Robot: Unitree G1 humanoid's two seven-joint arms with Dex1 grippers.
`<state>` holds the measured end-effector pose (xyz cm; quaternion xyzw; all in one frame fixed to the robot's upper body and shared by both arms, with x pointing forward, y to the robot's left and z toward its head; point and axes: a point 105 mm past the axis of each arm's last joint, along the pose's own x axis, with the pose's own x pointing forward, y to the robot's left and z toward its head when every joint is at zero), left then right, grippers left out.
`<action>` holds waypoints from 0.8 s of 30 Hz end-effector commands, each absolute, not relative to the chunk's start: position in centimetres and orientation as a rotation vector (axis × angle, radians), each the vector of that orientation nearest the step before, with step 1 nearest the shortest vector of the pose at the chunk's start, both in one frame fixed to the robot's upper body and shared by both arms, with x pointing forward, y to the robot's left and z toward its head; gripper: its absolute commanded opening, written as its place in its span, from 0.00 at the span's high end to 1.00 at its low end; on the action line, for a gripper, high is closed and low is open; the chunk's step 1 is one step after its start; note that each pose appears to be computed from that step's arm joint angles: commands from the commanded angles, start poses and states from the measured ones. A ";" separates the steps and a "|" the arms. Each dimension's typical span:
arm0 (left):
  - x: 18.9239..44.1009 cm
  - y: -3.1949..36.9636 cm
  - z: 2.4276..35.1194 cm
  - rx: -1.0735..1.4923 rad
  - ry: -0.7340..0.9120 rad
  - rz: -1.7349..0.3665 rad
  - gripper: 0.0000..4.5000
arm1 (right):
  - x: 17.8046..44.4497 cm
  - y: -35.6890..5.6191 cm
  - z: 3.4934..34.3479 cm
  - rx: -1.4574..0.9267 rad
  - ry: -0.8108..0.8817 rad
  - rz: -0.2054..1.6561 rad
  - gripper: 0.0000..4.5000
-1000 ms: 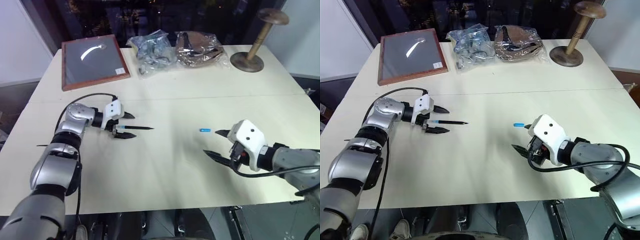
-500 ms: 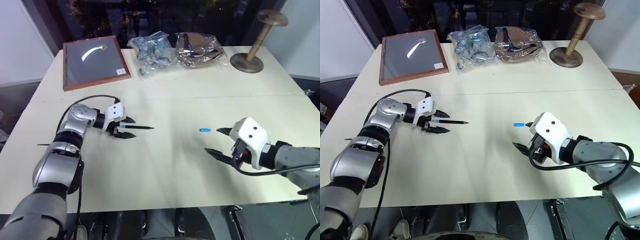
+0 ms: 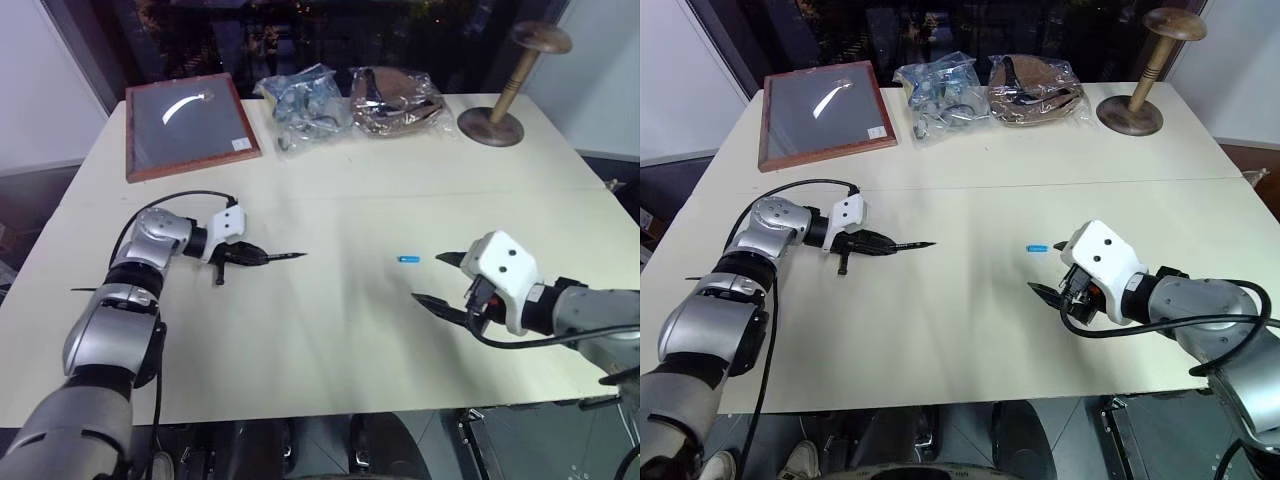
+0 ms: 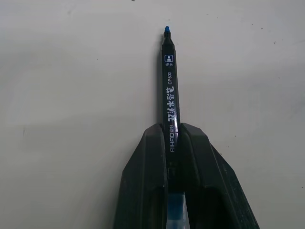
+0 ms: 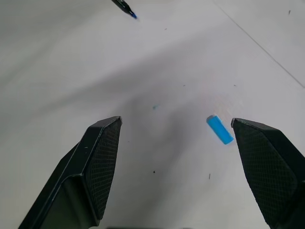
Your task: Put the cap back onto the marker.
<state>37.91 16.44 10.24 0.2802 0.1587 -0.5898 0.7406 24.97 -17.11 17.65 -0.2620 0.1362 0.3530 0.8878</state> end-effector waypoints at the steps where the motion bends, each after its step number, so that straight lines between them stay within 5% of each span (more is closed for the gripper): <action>1: 38.1 16.5 10.4 0.616 0.343 -1.277 0.99 | 25.4 -17.0 18.3 -0.575 0.250 0.741 0.15; 11: 37.5 15.3 15.6 0.597 0.091 -1.275 0.99 | 28.9 -18.4 16.9 -0.585 0.265 0.789 0.15; 24: 30.6 17.2 18.5 0.491 0.071 -1.092 0.99 | 34.4 -19.9 12.7 -0.602 0.344 0.902 0.15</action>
